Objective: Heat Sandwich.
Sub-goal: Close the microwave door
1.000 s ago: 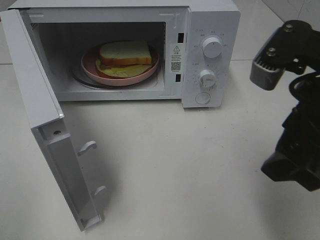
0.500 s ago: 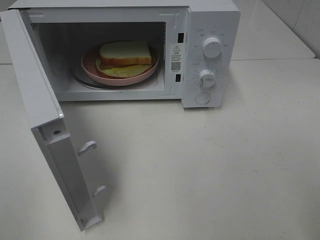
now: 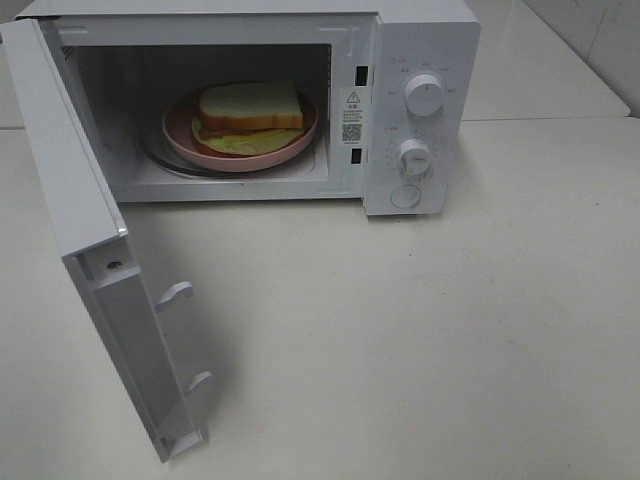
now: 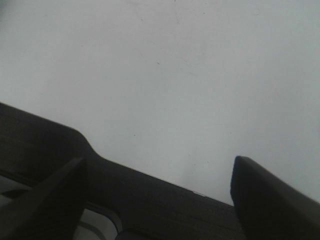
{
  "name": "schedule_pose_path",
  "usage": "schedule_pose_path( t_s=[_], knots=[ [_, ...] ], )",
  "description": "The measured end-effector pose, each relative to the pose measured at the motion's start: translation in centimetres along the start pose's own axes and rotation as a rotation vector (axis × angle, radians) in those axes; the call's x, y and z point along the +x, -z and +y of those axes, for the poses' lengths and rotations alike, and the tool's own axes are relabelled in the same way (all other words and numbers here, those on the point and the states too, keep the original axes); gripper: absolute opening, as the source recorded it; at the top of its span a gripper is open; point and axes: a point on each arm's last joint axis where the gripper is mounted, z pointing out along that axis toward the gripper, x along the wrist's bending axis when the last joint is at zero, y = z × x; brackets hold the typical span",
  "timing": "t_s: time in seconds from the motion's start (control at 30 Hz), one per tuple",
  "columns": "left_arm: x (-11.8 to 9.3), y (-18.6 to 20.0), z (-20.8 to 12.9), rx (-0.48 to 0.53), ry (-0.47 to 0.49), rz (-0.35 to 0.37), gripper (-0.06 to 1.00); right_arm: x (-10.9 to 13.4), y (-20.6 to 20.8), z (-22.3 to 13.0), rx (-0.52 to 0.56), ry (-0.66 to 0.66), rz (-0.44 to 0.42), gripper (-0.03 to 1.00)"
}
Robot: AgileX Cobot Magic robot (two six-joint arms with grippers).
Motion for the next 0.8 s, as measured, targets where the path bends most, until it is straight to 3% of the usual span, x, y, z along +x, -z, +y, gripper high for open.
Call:
schedule_pose_path(
  t_s=[0.4,0.8],
  knots=[
    [0.0,0.0,0.0,0.0,0.0,0.0,0.97,0.0,0.0,-4.6,-0.128,-0.161,-0.085,0.76],
    [0.0,0.0,0.0,0.0,0.0,0.0,0.97,0.4,0.3,-6.1,-0.281,-0.24,-0.147,0.76]
  ],
)
